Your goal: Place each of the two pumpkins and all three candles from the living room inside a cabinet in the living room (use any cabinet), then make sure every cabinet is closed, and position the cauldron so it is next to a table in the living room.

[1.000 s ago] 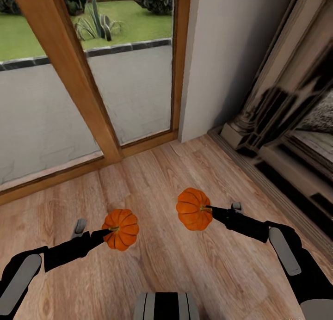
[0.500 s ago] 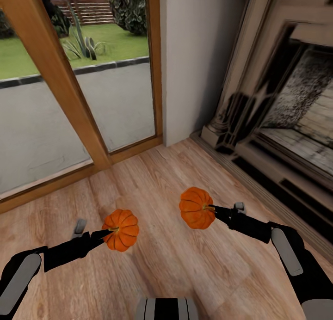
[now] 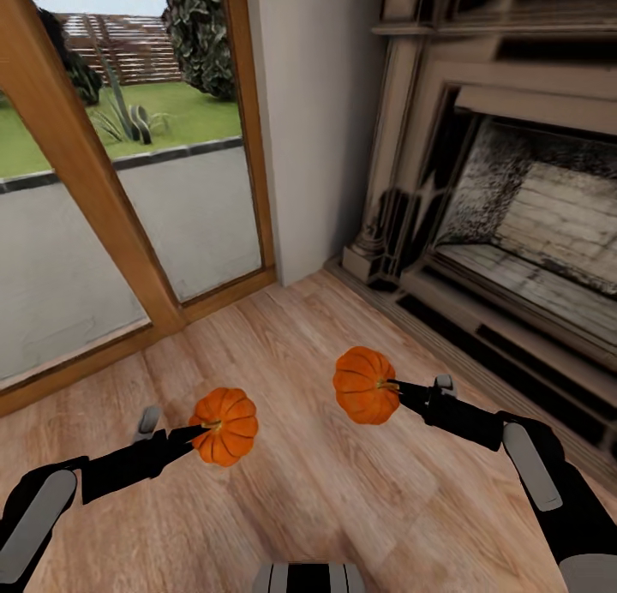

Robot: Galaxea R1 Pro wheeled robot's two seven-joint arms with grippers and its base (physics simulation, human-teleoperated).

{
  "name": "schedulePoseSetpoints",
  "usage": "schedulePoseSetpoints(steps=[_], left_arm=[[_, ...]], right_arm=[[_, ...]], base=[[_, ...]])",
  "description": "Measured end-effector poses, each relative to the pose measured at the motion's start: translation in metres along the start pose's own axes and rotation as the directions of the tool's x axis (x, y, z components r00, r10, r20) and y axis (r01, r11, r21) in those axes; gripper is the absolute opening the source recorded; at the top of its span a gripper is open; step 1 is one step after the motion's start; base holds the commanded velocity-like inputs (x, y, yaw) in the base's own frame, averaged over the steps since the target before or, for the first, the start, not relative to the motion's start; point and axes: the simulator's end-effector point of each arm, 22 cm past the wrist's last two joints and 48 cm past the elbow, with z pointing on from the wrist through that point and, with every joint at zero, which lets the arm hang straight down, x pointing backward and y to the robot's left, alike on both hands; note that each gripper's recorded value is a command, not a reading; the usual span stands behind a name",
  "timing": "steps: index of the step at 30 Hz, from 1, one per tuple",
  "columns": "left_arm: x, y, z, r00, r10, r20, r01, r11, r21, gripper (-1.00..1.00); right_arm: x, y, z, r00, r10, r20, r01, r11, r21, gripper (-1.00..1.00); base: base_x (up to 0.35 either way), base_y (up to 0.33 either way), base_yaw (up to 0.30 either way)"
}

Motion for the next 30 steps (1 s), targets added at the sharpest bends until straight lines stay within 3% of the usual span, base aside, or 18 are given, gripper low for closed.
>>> schedulePoseSetpoints(steps=[12,25,30], left_arm=[[-0.010,-0.027,-0.011,0.998,0.049,0.032,-0.050,0.998,0.025,-1.00],[-0.019,-0.059,-0.025,0.993,0.094,0.067,-0.098,0.993,0.061,-1.00],[-0.022,-0.070,-0.031,0.990,0.113,0.081,-0.118,0.990,0.071,-1.00]], right_arm=[[-0.008,0.025,-0.007,0.999,-0.028,0.020,0.028,0.999,-0.021,-1.00],[-0.019,0.061,-0.017,0.996,-0.078,0.049,0.081,0.995,-0.054,-1.00],[-0.023,0.075,-0.020,0.993,-0.099,0.059,0.103,0.993,-0.064,-1.00]], base=[[-0.311,0.000,-0.209],[-0.026,0.000,-0.209],[-0.236,0.000,-0.209]])
